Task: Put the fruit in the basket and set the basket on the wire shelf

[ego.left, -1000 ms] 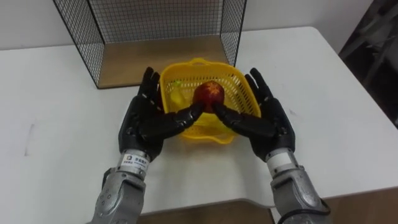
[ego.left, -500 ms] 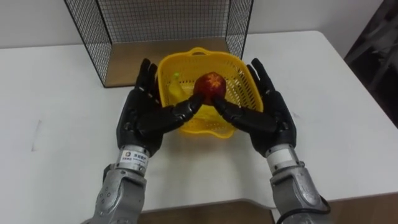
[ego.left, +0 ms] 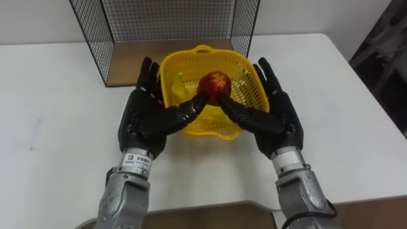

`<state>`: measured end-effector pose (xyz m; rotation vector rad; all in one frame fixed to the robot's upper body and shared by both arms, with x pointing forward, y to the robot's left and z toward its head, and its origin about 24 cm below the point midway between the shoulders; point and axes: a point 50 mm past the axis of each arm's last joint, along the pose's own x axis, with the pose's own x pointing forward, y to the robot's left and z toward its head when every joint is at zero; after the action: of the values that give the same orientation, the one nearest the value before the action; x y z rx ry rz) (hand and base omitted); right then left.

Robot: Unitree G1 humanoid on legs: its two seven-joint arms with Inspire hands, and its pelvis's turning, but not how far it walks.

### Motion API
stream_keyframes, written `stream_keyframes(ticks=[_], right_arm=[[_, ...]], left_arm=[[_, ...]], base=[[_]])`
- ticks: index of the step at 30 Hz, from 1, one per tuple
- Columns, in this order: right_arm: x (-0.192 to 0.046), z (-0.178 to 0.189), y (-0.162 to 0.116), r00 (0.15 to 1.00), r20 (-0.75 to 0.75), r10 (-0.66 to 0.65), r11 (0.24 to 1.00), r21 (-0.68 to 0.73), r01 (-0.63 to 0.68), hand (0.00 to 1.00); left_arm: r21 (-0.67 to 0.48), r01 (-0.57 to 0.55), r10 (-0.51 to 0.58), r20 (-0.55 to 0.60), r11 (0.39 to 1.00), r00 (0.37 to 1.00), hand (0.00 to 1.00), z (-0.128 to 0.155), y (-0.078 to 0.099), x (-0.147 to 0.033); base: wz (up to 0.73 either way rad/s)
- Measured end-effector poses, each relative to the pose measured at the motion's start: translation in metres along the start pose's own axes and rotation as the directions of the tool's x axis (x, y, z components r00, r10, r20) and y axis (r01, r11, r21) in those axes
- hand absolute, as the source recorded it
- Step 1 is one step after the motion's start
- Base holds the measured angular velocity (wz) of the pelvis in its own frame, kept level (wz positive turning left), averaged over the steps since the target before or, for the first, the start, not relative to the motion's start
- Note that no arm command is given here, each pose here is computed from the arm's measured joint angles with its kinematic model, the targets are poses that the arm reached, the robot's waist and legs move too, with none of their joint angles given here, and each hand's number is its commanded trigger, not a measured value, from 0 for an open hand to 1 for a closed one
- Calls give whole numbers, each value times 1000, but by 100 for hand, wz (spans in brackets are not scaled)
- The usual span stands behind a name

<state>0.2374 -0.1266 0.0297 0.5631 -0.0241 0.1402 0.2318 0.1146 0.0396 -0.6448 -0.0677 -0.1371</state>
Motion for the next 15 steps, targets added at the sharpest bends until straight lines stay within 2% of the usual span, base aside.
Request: stream_keyframes(ticks=[15], right_arm=[[-2,-4,1,999,-24,44,999,-5,-44,0]], left_arm=[[13,-41,41,-1,999,999,0,0,6,-5]], base=[[-5]])
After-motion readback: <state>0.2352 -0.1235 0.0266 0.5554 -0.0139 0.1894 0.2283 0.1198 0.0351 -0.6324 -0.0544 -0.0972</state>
